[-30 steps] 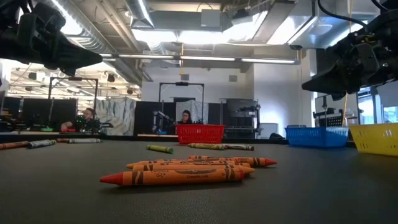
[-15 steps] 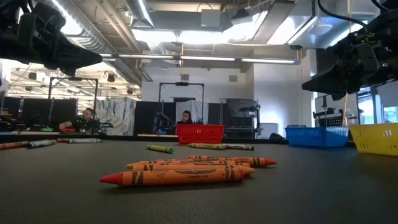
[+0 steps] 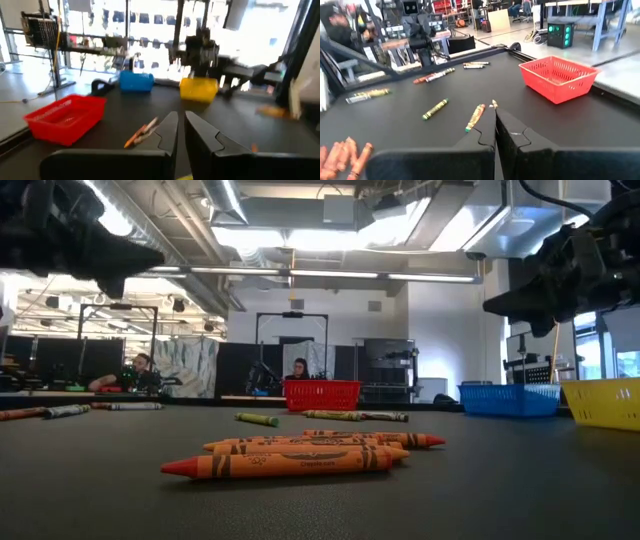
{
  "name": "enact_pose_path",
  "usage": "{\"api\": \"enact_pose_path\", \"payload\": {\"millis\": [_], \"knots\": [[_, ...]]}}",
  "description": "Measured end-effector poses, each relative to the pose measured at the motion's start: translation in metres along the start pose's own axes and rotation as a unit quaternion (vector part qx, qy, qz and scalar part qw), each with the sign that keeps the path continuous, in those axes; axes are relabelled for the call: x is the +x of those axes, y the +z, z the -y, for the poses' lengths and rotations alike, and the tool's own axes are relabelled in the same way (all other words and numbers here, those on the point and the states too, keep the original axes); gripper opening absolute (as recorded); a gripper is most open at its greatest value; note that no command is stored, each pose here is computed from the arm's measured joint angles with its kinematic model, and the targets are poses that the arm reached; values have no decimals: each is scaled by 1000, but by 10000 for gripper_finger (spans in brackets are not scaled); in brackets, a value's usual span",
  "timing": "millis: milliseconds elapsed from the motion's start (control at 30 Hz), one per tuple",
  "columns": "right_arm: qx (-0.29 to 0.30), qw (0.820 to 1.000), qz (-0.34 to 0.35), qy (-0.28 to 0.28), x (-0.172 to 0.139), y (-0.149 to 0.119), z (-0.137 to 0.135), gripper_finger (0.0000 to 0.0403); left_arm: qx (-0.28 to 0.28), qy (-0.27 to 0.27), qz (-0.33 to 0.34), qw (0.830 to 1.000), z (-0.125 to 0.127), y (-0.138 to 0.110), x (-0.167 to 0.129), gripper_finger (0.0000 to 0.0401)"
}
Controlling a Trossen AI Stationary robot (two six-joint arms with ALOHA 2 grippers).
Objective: Sort crayons
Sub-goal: Put the black crayon into the blue bin
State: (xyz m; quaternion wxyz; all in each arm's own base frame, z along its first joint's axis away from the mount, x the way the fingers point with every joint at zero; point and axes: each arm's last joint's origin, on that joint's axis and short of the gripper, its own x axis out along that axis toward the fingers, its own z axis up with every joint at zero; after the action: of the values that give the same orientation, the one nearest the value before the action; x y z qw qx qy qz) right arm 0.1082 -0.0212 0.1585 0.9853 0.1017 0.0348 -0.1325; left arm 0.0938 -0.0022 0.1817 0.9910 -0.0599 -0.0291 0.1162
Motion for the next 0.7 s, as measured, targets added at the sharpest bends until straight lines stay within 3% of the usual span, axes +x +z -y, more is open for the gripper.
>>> {"api": "enact_pose_path", "payload": {"millis": [300, 500, 700], "knots": [[10, 998, 59, -13, 1, 13, -1, 5, -7, -24, 43, 999, 4, 6, 6, 25], [-23, 998, 17, -64, 16, 31, -4, 5, 13, -2, 33, 999, 6, 0, 17, 25], [-64, 994, -54, -71, 48, 52, -11, 5, 43, 25, 34, 998, 5, -1, 24, 25]]}}
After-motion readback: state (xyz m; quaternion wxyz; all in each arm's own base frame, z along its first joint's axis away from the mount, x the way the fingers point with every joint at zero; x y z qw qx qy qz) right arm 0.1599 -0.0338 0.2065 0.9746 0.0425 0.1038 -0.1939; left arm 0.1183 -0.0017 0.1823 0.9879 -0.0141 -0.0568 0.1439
